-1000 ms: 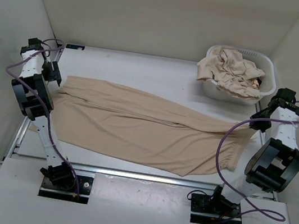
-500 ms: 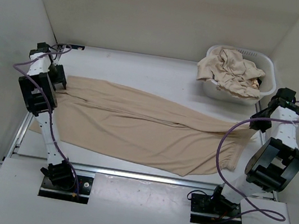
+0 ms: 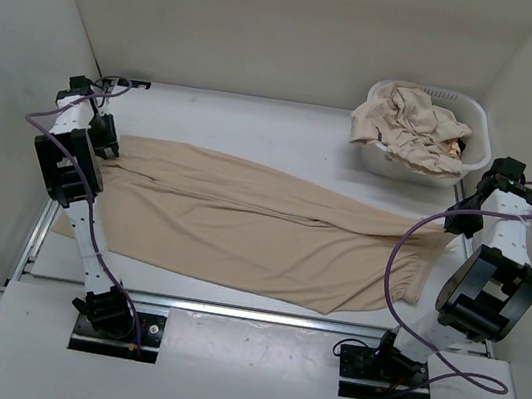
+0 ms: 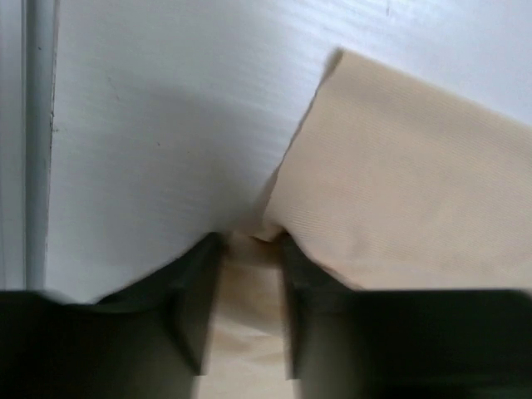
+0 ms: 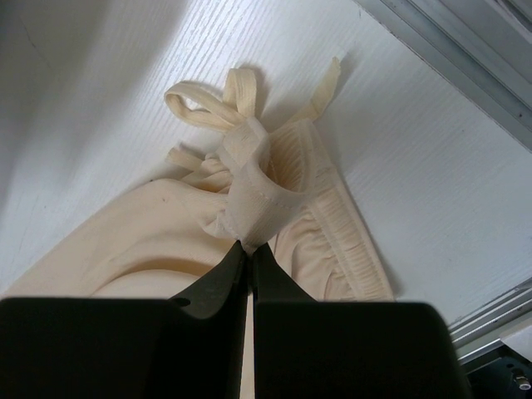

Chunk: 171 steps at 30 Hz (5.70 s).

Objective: Fold and stack the trousers
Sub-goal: Fold the trousers

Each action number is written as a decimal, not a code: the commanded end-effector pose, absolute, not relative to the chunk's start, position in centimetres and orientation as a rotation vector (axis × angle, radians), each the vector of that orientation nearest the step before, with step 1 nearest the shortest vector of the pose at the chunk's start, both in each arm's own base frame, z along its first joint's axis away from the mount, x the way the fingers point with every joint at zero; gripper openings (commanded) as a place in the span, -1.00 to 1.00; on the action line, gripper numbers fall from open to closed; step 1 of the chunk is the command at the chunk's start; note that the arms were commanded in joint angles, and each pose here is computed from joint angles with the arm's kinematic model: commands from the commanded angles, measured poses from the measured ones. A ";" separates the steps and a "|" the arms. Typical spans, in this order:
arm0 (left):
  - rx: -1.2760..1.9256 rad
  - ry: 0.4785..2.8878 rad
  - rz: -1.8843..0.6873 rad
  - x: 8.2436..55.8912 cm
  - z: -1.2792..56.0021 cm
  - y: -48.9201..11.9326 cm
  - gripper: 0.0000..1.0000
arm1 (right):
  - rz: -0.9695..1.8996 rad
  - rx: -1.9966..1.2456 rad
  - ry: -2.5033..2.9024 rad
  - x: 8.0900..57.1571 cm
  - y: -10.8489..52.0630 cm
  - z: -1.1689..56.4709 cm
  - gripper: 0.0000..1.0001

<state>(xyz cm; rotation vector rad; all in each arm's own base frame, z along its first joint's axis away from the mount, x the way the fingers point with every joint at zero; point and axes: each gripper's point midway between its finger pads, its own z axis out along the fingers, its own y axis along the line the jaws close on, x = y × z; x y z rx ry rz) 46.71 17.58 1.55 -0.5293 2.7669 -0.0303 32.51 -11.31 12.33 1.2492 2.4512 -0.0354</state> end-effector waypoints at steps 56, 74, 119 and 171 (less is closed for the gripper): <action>-0.722 2.469 0.467 40.7 19.2 26.6 -0.72 | 0.061 1.406 2.246 27.7 -11.8 16.6 -1.00; -0.890 2.649 0.527 30.3 14.5 26.1 -0.72 | -0.017 1.612 2.295 17.7 -9.7 11.7 -1.00; -0.844 2.853 0.557 30.6 5.6 24.9 0.49 | -0.159 1.365 2.494 19.3 -5.8 8.6 0.07; -0.887 2.920 0.063 31.6 2.0 21.4 0.26 | -0.235 1.114 2.756 24.9 -5.8 2.3 -0.79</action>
